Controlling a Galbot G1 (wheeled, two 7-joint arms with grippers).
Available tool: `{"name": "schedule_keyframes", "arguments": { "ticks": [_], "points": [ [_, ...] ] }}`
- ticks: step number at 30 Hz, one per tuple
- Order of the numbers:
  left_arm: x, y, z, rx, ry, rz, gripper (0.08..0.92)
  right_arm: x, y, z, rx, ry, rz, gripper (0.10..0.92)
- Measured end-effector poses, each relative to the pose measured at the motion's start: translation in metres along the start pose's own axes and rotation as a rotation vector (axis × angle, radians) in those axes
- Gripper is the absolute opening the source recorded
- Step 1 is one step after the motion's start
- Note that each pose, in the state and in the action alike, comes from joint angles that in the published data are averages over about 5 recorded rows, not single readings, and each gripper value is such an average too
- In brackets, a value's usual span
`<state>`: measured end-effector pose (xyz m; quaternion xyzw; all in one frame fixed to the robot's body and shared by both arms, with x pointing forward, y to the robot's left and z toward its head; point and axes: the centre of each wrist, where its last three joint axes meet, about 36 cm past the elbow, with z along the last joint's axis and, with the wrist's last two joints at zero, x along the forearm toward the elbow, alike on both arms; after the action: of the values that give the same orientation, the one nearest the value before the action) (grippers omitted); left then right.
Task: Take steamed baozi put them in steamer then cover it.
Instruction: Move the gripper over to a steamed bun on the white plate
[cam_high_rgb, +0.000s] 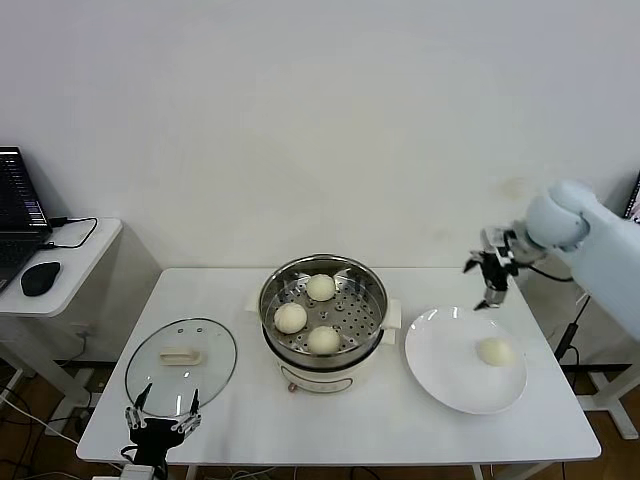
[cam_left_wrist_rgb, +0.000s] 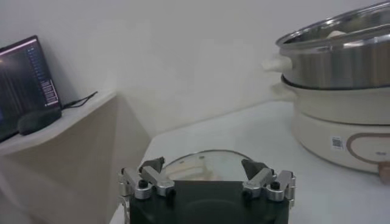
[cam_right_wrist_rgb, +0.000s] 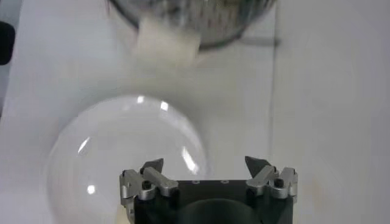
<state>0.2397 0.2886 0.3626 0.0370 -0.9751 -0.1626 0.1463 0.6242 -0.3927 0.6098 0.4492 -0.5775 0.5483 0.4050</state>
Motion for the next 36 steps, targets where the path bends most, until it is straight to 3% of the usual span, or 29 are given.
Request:
{"name": "schedule_keyframes", "arguments": {
  "ticks": [18,36],
  "points": [
    [-0.001,0.001,0.011,-0.011,0.032,-0.004,0.823,-0.103,0.025,0.036,-0.017,0.101,-0.130,0.823],
    [-0.006,-0.002,0.019,-0.011,0.048,0.000,0.823,-0.147,0.031,0.036,0.004,0.136,-0.142,0.823]
  ]
}}
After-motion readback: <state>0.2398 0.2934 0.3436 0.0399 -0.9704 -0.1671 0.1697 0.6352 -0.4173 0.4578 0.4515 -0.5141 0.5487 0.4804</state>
